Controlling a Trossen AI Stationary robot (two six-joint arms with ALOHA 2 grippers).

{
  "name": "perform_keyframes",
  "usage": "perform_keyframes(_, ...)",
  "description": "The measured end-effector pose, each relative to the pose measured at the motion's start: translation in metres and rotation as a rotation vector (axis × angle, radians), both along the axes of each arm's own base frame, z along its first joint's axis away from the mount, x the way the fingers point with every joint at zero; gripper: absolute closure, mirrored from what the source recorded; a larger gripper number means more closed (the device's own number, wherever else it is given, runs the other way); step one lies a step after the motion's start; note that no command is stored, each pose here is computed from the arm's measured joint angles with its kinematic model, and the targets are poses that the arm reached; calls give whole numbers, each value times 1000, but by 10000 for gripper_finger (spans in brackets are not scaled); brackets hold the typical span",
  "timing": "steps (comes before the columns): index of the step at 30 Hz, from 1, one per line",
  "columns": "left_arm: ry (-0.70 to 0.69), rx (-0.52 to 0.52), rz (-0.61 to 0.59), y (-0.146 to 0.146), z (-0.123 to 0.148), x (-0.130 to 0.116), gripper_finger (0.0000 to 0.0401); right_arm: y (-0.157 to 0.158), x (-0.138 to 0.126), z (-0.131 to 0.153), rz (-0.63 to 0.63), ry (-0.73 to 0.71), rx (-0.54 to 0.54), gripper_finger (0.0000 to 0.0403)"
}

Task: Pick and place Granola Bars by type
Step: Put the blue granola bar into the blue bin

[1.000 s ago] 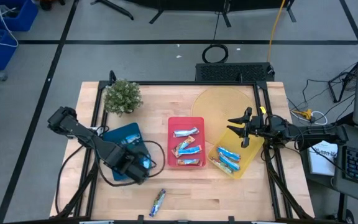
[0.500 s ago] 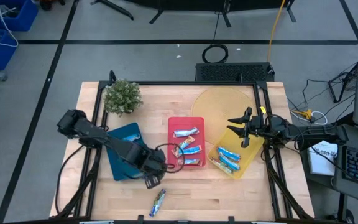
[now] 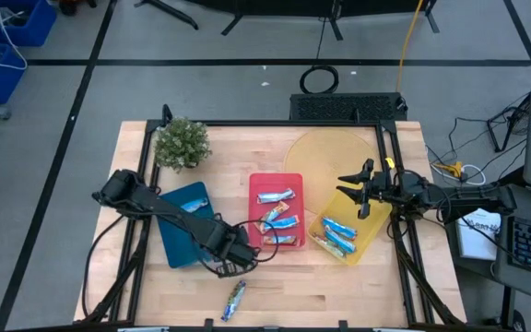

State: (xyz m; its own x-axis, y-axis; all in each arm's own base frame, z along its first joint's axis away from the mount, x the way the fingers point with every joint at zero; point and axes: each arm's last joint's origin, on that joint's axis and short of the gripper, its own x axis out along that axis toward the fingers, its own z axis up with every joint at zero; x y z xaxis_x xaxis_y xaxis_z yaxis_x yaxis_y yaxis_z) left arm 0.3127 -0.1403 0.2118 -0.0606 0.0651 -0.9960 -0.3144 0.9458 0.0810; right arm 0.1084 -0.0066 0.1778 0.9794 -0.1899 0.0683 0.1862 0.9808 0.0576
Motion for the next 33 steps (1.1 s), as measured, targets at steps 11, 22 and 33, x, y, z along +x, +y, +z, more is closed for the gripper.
perform_keyframes(11,138,162,167,13,30,-35,309,1,0,0,27,0,12,277)
perform_keyframes(22,-143,-75,67,-21,46,-33,309,1,0,0,27,1,12,277)
perform_keyframes(33,-184,-293,-24,-57,-16,6,308,1,0,0,25,-5,12,277)
